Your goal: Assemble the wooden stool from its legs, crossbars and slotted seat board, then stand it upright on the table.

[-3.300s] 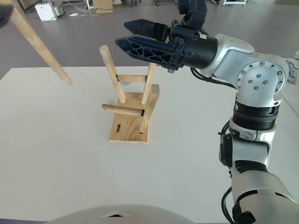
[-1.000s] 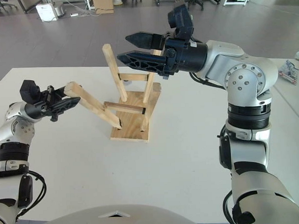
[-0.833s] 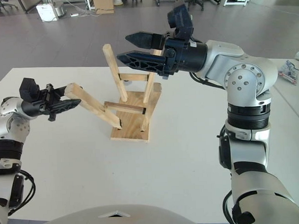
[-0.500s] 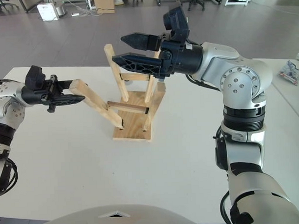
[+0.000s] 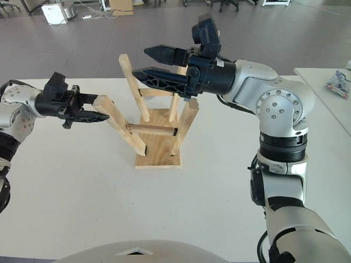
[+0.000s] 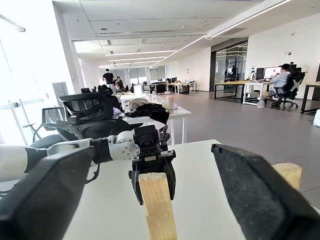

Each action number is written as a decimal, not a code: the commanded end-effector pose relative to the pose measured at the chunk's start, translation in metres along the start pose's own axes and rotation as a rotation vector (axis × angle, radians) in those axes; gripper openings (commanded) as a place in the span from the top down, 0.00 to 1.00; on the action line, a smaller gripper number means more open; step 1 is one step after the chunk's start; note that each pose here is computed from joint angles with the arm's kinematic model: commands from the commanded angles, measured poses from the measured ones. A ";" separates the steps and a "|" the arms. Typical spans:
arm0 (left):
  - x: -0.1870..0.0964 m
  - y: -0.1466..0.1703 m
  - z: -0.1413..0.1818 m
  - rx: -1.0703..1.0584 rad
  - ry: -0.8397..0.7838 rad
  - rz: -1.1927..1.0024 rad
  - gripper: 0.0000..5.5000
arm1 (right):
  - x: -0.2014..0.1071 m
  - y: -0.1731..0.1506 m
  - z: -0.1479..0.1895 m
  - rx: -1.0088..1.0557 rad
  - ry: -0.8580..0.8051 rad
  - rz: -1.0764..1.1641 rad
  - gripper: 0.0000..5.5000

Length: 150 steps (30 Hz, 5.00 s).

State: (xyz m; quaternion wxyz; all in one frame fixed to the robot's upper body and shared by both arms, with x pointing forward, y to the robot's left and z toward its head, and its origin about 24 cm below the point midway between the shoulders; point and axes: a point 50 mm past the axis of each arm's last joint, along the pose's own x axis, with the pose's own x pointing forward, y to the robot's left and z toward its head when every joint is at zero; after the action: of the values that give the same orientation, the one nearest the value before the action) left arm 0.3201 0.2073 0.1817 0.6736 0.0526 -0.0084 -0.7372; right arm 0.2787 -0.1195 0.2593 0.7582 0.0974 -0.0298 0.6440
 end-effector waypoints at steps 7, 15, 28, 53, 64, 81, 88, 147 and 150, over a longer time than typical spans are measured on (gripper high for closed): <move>0.023 -0.003 -0.008 -0.004 0.016 -0.105 0.62 | -0.002 -0.013 -0.036 0.096 0.072 -0.057 0.20; 0.025 -0.015 -0.037 -0.138 0.088 -0.107 0.62 | 0.001 -0.011 -0.038 0.075 0.069 -0.064 0.20; 0.041 -0.029 -0.027 -0.080 0.264 -0.071 0.62 | -0.003 -0.001 0.024 -0.163 -0.081 -0.200 0.20; 0.044 -0.034 -0.034 -0.277 0.315 -0.012 0.36 | 0.001 0.007 -0.042 -0.021 -0.047 -0.388 0.20; 0.005 -0.063 -0.043 -0.275 0.271 0.188 0.12 | -0.028 0.041 0.020 -0.290 0.056 -0.265 0.20; 0.008 -0.076 -0.037 -0.229 0.135 0.362 0.12 | -0.086 0.042 -0.010 -0.207 0.446 -0.180 0.20; 0.011 -0.074 -0.035 -0.188 0.124 0.358 0.12 | -0.094 0.011 -0.019 -0.433 0.621 -0.369 0.20; 0.008 -0.058 -0.056 -0.410 -0.309 1.224 0.12 | -0.152 -0.013 -0.206 -0.383 0.916 -0.809 0.20; 0.003 -0.052 -0.065 -0.485 -0.221 1.406 0.12 | -0.124 0.022 -0.220 -0.344 0.883 -0.651 0.20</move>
State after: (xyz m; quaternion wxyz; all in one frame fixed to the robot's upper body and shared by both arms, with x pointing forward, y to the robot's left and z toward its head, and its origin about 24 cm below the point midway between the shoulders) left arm 0.2692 0.2078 0.1179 0.9628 -0.2070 0.0257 -0.1716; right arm 0.2413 -0.2114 0.0400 0.8801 -0.3231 0.1832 0.2958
